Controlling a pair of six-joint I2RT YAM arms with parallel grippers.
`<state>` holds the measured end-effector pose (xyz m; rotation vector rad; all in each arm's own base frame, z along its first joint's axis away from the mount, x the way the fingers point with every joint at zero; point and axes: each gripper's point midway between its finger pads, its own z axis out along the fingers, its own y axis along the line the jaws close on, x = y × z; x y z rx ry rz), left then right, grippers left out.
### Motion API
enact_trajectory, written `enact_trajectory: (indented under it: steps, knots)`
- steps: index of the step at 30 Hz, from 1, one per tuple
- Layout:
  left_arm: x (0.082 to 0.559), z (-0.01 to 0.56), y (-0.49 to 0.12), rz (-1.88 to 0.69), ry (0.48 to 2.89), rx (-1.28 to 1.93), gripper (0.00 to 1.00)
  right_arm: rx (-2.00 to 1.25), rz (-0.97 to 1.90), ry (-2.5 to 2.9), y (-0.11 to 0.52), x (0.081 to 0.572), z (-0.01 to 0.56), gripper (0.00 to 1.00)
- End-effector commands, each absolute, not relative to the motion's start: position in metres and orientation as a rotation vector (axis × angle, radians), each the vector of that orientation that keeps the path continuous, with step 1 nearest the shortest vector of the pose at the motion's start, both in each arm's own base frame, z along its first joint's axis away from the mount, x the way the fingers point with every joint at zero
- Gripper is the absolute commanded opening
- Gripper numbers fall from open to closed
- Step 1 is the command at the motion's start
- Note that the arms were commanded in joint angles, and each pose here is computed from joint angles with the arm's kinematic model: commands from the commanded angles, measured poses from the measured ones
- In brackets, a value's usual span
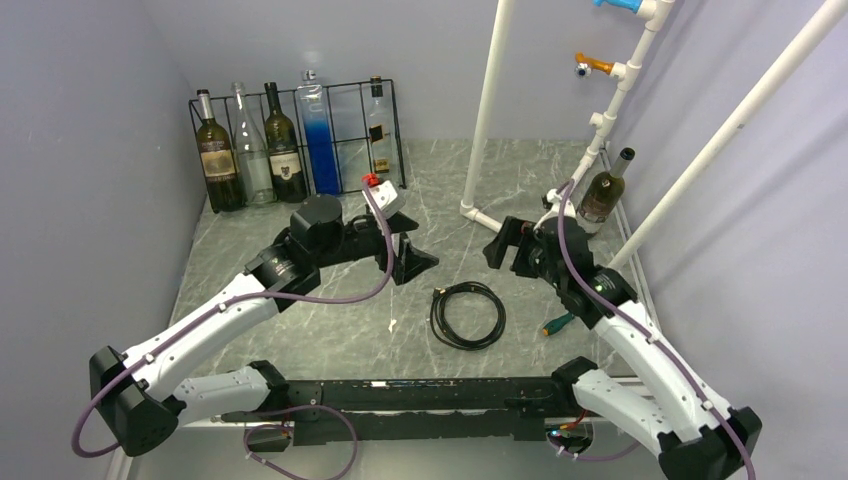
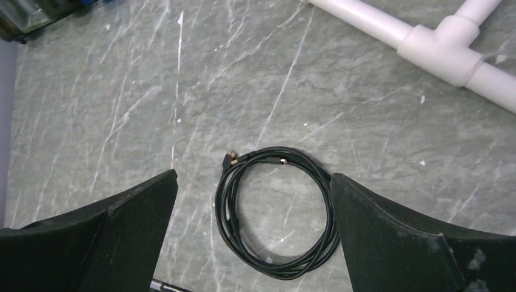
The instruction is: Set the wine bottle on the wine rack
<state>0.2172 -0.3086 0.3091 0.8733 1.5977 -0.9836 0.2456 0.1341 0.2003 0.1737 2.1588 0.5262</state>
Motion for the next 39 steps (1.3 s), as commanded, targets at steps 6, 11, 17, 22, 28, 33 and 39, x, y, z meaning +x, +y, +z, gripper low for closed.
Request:
enact_trajectory:
  steps: [6, 11, 17, 22, 28, 33, 39]
  knots:
    - [0.194, 0.333, -0.313, -1.096, 1.516, 0.882, 1.00, 0.294, 0.150, 1.851, 0.078, 0.301, 0.313, 1.00]
    - [0.193, 0.342, -0.306, -1.068, 1.488, 0.867, 1.00, 0.362, -0.120, 1.705, 0.031, 0.311, 0.359, 1.00]
    - [0.190, 0.346, -0.304, -1.072, 1.476, 0.867, 1.00, 0.427, -0.330, 1.599, -0.016, 0.323, 0.400, 1.00]
    - [0.186, 0.347, -0.304, -1.097, 1.471, 0.869, 1.00, 0.432, -0.510, 1.561, -0.042, 0.333, 0.410, 0.99]
    - [0.184, 0.350, -0.303, -1.097, 1.468, 0.866, 0.99, 0.458, -0.538, 1.567, -0.065, 0.361, 0.404, 0.99]
    - [0.184, 0.350, -0.302, -1.093, 1.468, 0.864, 1.00, 0.474, -0.548, 1.608, -0.078, 0.386, 0.391, 0.99]
    - [0.184, 0.351, -0.301, -1.094, 1.465, 0.863, 0.99, 0.520, -0.558, 1.686, -0.094, 0.414, 0.356, 0.99]
